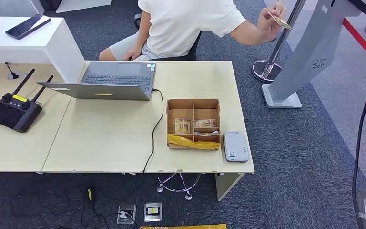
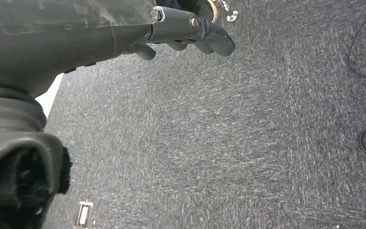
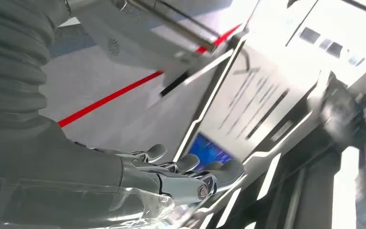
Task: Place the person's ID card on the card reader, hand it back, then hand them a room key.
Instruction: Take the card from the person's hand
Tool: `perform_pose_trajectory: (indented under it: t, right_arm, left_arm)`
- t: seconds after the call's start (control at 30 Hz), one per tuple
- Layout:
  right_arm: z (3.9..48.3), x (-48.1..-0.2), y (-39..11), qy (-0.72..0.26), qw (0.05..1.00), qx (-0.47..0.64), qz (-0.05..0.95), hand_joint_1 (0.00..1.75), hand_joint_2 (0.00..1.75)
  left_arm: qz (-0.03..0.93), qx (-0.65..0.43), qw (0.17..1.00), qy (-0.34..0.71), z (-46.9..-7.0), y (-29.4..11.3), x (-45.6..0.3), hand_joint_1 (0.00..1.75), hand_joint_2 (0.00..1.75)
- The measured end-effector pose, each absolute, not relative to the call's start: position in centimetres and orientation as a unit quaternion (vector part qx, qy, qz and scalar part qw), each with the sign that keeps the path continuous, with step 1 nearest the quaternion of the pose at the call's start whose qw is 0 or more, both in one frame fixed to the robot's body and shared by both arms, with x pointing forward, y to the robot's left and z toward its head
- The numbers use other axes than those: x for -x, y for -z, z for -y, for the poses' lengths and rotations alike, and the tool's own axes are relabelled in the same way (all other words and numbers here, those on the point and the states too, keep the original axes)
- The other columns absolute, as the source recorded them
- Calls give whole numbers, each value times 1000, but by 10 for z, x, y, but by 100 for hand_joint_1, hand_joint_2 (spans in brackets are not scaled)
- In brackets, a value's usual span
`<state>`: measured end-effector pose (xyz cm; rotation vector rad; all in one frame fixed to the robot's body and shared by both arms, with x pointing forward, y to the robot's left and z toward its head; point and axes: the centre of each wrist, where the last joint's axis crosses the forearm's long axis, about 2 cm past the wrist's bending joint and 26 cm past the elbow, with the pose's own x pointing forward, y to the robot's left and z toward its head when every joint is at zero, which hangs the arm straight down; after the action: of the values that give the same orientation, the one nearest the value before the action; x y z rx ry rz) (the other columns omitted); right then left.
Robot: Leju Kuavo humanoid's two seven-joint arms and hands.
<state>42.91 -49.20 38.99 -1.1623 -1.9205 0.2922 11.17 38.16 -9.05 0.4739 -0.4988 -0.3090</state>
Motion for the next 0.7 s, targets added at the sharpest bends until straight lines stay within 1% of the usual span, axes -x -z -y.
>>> perform_pose_trajectory:
  t: [0.07, 0.27, 0.4, 0.7]
  right_arm:
    - [482, -436, -388, -137, 424, 459, 768, 0, 175]
    - [424, -469, -372, -252, 425, 432, 754, 0, 175]
    - [398, -481, -355, -314, 429, 425, 733, 0, 175]
    - [358, -492, -330, -374, 437, 398, 714, 0, 175]
  left_arm:
    - [244, -231, 930, 149, -382, 90, -112, 0, 0]
    - [243, -230, 931, 144, -382, 91, -111, 0, 0]
    - [242, -229, 932, 142, -382, 91, -111, 0, 0]
    - [240, -229, 933, 136, -382, 91, -110, 0, 0]
